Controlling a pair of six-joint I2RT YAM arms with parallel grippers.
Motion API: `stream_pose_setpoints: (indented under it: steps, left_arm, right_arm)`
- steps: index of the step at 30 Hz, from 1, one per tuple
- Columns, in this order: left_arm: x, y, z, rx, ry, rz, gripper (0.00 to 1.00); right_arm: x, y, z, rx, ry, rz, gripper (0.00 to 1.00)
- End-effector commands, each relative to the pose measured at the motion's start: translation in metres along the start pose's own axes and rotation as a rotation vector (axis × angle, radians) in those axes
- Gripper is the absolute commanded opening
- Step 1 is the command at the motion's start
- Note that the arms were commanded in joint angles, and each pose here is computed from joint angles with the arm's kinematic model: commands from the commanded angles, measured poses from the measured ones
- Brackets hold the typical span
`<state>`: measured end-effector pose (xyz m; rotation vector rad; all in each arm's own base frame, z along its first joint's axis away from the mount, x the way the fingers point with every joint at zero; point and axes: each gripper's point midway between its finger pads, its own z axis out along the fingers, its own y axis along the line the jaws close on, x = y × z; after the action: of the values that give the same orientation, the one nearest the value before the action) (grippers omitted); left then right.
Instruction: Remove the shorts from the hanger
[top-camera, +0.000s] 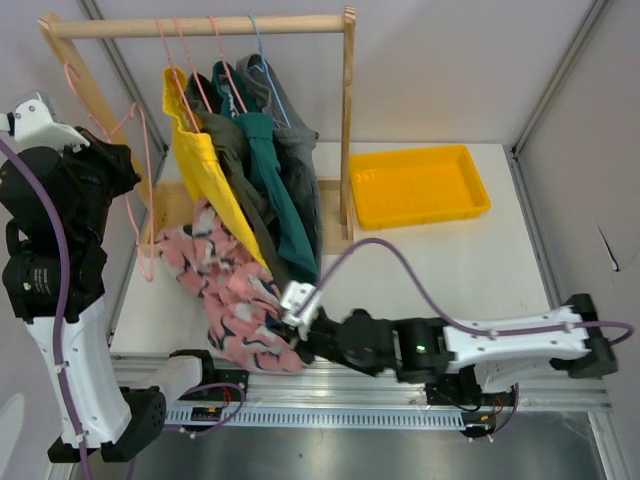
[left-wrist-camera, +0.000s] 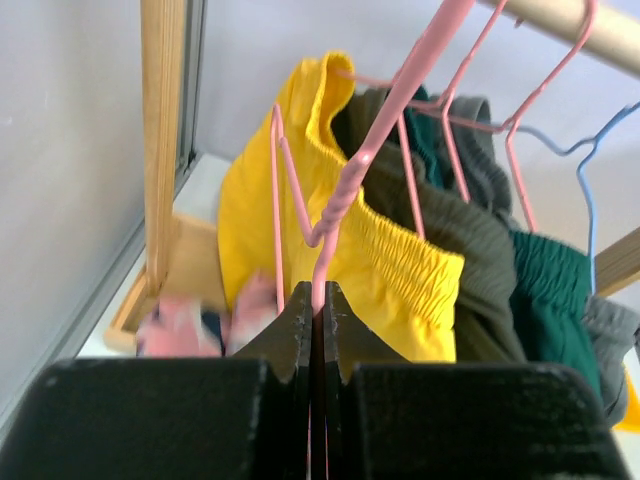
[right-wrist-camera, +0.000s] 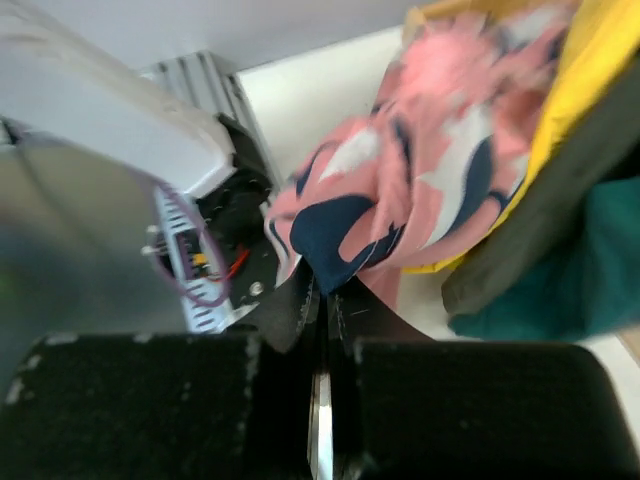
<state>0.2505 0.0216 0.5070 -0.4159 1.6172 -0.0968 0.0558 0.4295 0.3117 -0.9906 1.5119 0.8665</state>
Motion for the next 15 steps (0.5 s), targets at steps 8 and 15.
stream_pose_setpoints:
  steps: [8, 15]
  left_arm:
    - [0.023, 0.002, 0.028, 0.002, 0.012, 0.016, 0.0]
    - [0.039, 0.016, 0.032, -0.042, 0.022, 0.059, 0.0]
  right_arm:
    - [-0.166, -0.086, -0.159, 0.343, -0.333, 0.047, 0.0]
    - [-0.234, -0.174, -0.166, 0.582, -0.386, -0.048, 0.0]
